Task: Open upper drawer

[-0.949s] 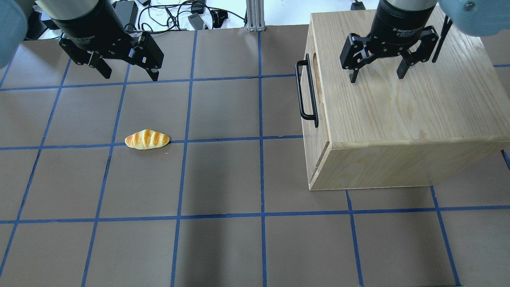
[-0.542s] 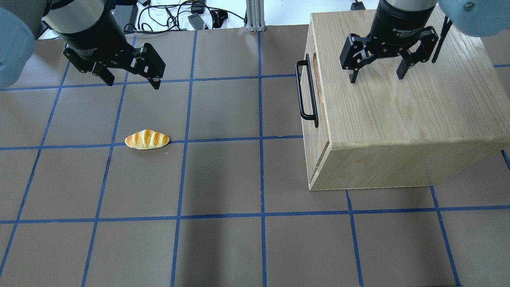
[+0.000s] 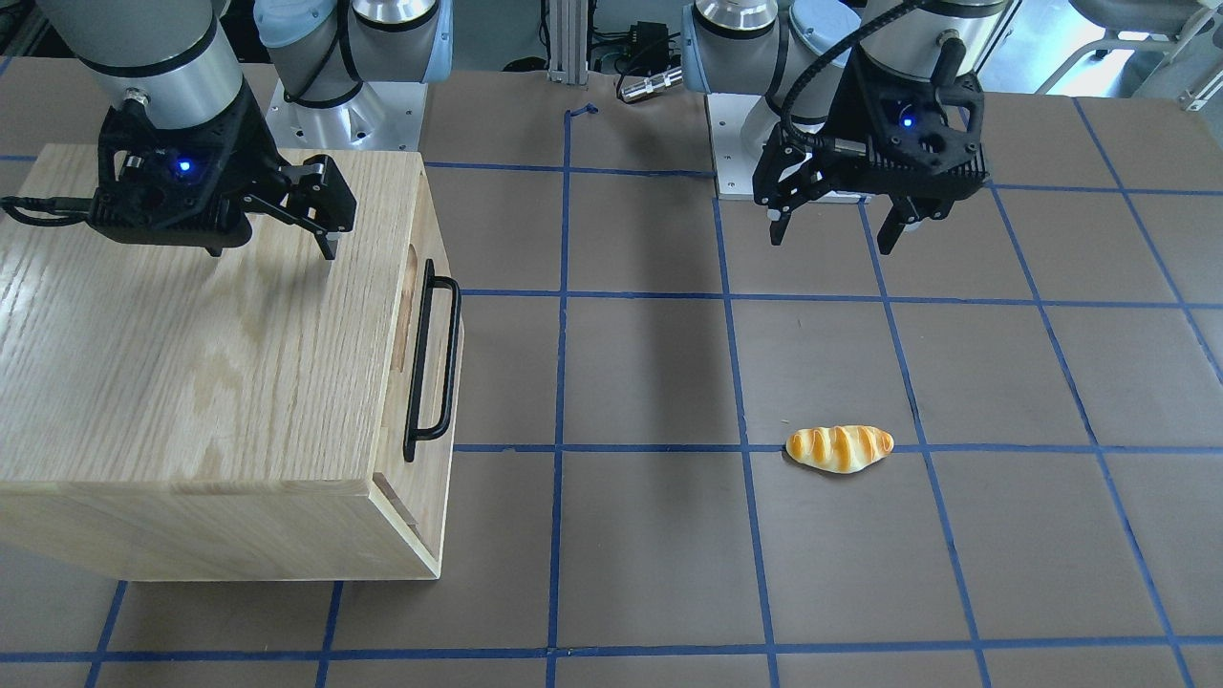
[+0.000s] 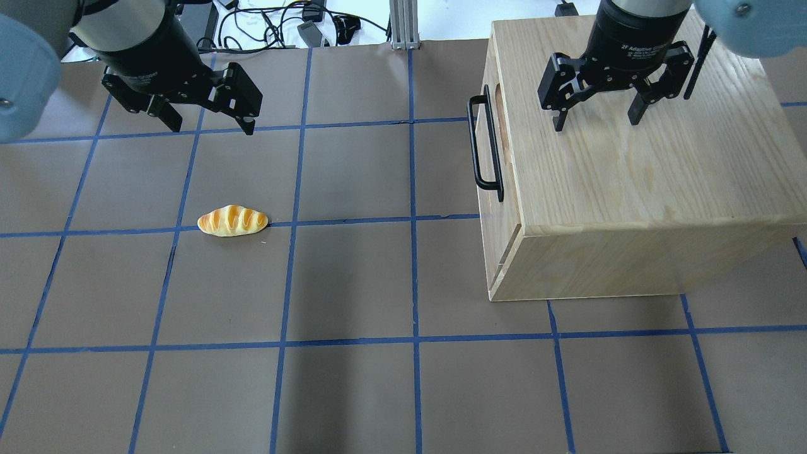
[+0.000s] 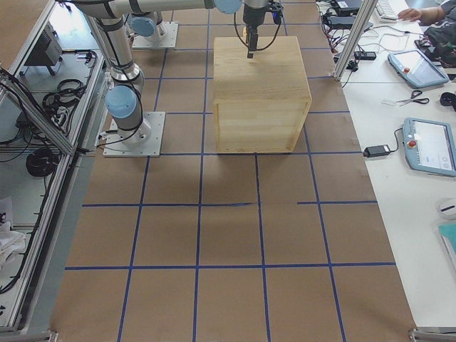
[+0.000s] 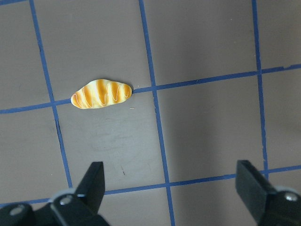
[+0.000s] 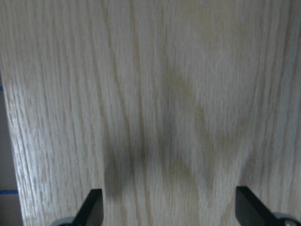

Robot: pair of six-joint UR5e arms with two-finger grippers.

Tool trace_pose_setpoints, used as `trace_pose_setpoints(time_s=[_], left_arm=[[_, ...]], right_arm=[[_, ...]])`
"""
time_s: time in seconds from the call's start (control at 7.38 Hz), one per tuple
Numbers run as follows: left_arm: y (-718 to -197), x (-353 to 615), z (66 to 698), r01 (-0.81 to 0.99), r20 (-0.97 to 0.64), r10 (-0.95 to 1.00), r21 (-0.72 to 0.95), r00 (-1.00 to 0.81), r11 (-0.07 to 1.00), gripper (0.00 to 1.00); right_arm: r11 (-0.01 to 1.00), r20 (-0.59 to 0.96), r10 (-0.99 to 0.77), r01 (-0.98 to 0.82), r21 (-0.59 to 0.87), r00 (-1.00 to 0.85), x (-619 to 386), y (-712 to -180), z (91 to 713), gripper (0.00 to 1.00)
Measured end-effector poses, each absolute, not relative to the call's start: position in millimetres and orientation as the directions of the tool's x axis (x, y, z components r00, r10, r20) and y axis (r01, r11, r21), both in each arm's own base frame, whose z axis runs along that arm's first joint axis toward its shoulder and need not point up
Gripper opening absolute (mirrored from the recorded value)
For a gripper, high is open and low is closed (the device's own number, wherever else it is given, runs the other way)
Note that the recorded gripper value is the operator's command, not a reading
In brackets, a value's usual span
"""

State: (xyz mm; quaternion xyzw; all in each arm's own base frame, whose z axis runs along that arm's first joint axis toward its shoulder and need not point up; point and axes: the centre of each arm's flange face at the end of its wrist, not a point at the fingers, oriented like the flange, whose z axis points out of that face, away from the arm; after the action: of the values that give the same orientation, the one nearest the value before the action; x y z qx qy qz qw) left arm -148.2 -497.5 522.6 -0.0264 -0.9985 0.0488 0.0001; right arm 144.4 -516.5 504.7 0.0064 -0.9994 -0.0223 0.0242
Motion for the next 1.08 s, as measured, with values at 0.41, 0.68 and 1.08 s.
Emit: trace_pose_setpoints(time_s=[0.41, 0.68, 1.08], left_arm=[[-525, -168, 499, -0.124, 0.096, -0.116, -0.083, -0.989, 0.989, 1.00], [-545, -222, 487, -0.224, 0.265, -0.191, -0.101, -0.945, 0.969, 1.00], [-550, -314, 451, -0.286, 0.382, -0.237, -0.074, -0.893, 0.955, 1.00]], right_arm=[[0.999, 0.048, -0.014, -0.012, 0.045, -0.999, 145, -517, 505, 1.00], [0.999, 0.048, -0.014, -0.012, 0.045, -0.999, 144, -517, 505, 1.00], [0.999, 0.048, -0.013, -0.011, 0.046, -0.999, 144, -516, 504, 1.00]])
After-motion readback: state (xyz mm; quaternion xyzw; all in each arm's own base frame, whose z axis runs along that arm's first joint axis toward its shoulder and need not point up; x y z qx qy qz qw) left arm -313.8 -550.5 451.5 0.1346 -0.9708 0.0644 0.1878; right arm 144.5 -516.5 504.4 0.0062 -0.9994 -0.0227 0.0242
